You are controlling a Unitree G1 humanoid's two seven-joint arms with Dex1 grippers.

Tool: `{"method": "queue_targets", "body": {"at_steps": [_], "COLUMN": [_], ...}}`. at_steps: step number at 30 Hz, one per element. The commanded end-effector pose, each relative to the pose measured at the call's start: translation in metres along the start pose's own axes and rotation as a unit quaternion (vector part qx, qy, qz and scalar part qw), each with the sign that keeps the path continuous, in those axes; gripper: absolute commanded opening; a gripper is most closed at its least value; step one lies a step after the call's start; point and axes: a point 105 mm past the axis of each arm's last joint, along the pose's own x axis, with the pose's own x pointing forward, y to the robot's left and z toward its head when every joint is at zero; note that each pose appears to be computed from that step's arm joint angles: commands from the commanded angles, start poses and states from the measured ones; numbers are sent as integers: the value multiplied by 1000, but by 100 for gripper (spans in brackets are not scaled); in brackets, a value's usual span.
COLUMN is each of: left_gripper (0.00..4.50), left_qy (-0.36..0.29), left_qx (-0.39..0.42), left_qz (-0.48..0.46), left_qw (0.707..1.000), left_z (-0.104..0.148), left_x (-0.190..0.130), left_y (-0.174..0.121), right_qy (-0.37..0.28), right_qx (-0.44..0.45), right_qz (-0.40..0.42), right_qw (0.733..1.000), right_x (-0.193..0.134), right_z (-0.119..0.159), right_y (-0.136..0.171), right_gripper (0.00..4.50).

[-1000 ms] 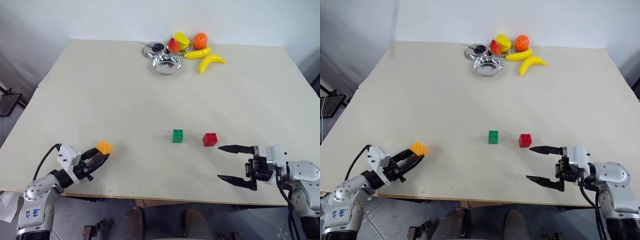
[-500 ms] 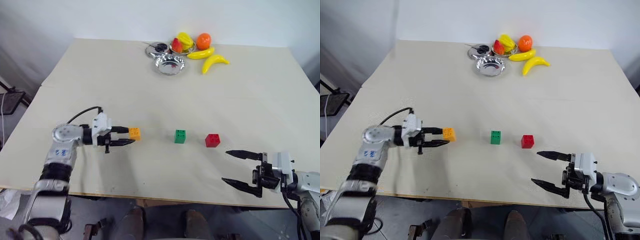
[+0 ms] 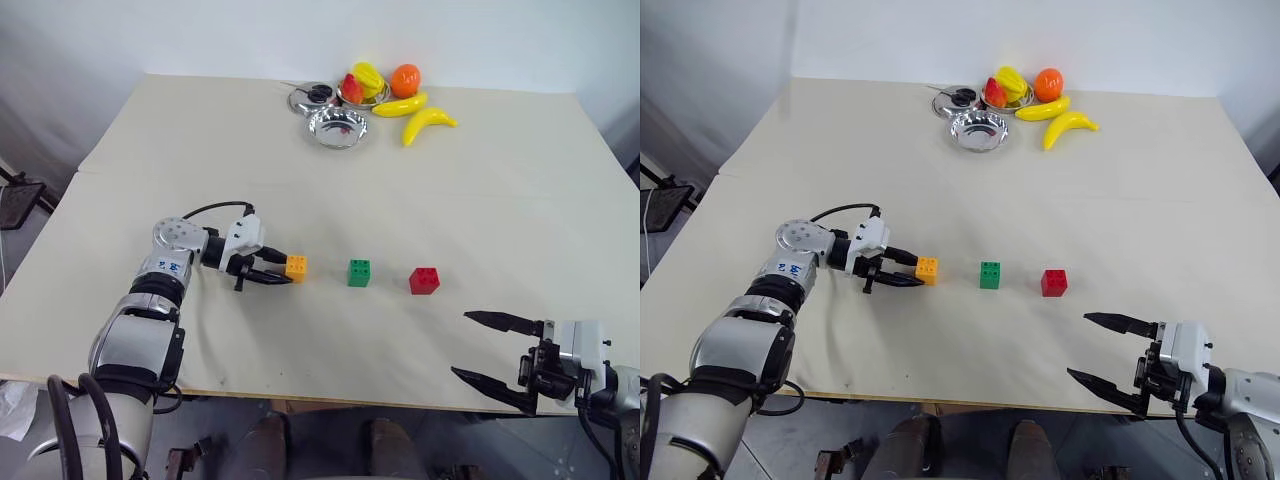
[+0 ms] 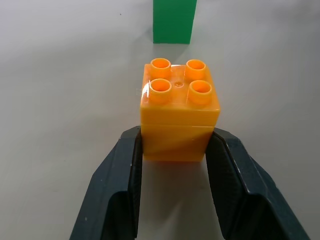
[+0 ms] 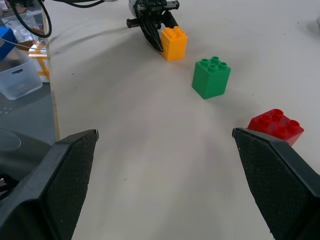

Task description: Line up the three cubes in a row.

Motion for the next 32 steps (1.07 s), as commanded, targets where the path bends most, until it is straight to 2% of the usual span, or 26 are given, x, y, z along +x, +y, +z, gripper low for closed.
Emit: {"method": "queue_targets", "body": {"at_steps": [1, 2, 4, 8, 12, 18, 25, 28, 32], "left_gripper": [145, 145, 220, 335, 447, 447, 447, 447, 447], "left_qy": [7, 7, 3, 7, -25, -21, 7, -2, 17], "left_qx": [-14, -18, -28, -23, 4, 23, -7, -10, -27], "left_qz": [8, 9, 18, 40, 63, 64, 167, 206, 242], "left_qw": [1000, 1000, 999, 999, 998, 997, 986, 979, 970], "left_z": [-4, -4, -5, -5, 2, -11, -27, -22, -27], "left_x": [1, 2, 2, -2, -30, -86, -143, -155, -162], "left_y": [1, 2, 4, 8, 9, -22, -63, -76, -92], "right_qy": [-14, -15, -15, -17, -16, 14, 62, 70, 84], "right_qx": [-21, -21, -21, -21, -21, -27, -45, -47, -42], "right_qz": [-11, -12, -11, -9, -17, -55, -94, -103, -100], "right_qw": [1000, 1000, 1000, 1000, 1000, 998, 993, 991, 991], "right_x": [-3, -3, -3, -3, -7, -35, -75, -81, -86], "right_z": [12, 13, 13, 14, 14, 6, -5, -9, -17], "right_y": [-2, -2, -2, -2, -8, -19, -48, -60, -66], "right_gripper": [450, 450, 450, 450, 450, 450, 450, 450, 450]}}
